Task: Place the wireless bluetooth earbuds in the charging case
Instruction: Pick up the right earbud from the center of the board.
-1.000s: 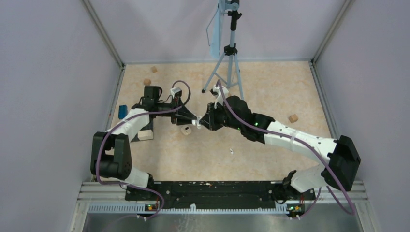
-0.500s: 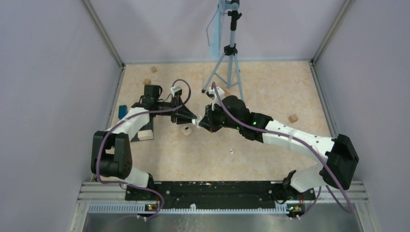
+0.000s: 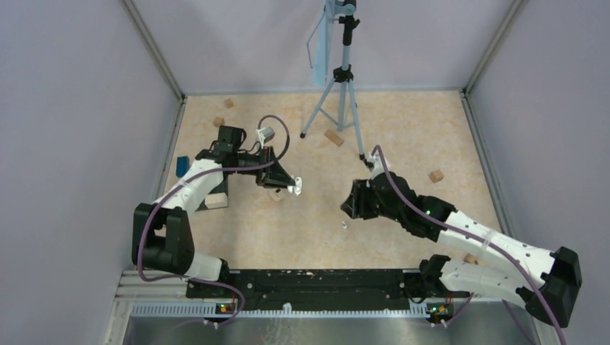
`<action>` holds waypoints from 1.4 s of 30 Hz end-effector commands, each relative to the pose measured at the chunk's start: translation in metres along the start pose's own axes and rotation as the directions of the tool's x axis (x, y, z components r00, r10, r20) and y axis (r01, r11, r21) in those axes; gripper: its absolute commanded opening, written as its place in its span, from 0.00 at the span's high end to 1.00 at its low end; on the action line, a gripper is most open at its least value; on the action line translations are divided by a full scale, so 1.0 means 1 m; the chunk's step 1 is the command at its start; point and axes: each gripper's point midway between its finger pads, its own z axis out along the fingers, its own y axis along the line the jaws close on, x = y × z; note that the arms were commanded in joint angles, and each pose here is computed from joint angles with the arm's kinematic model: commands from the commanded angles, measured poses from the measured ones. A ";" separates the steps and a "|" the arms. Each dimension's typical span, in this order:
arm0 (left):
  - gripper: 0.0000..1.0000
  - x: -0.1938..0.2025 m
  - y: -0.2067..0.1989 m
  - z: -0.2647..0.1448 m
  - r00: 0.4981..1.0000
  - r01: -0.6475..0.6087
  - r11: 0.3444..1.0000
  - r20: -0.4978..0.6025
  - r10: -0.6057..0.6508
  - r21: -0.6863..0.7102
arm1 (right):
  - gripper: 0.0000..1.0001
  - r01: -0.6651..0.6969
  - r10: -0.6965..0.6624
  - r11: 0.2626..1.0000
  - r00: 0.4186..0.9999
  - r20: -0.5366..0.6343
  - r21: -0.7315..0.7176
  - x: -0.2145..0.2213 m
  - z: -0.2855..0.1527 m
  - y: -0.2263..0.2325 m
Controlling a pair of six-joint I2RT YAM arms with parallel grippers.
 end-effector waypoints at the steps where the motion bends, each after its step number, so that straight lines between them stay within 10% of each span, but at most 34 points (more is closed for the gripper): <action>1: 1.00 0.021 -0.002 0.004 0.986 -0.165 0.986 -0.025 0.166 0.030 | 0.55 -0.170 0.212 0.965 0.955 -0.209 0.201 0.089 -0.015 -0.055; 42: 1.00 0.025 0.032 0.013 0.998 -0.027 0.998 -0.059 0.024 -0.056 | 0.69 0.051 0.074 0.870 0.970 -0.232 0.491 0.087 0.050 -0.115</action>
